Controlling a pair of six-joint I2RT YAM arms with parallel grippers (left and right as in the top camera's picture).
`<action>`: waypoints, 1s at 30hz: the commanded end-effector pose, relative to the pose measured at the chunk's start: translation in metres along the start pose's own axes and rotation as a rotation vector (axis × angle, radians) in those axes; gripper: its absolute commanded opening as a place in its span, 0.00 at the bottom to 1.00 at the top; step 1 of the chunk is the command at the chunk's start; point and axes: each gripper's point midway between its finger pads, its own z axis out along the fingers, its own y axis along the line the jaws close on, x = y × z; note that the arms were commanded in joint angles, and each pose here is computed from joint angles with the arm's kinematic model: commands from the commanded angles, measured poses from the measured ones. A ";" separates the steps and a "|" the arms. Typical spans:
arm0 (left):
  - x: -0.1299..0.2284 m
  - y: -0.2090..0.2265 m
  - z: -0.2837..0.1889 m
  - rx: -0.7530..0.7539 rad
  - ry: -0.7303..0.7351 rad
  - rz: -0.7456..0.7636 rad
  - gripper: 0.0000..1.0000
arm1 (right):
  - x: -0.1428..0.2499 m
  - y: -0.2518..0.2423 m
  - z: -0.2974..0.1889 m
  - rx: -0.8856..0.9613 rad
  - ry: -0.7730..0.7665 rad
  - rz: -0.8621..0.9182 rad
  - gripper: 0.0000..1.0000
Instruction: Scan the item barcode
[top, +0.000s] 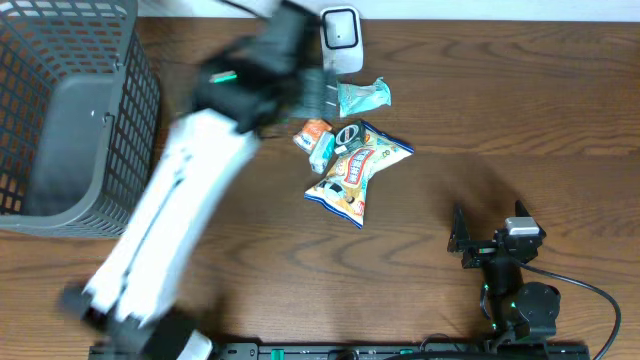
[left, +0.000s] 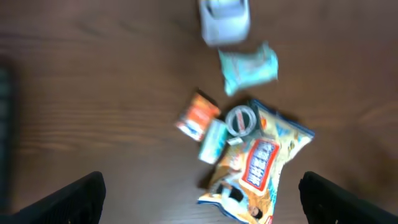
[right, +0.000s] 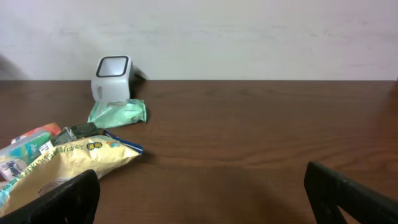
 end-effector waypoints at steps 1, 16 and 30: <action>-0.013 0.038 -0.049 -0.040 -0.099 -0.086 0.98 | 0.001 0.000 0.000 0.002 0.001 0.010 0.99; 0.016 0.127 -0.112 -0.198 -0.105 -0.262 0.98 | 0.001 0.000 0.000 0.002 0.001 0.010 0.99; 0.022 0.128 -0.107 -0.207 -0.071 -0.261 0.98 | 0.001 0.000 0.000 0.002 0.001 0.010 0.99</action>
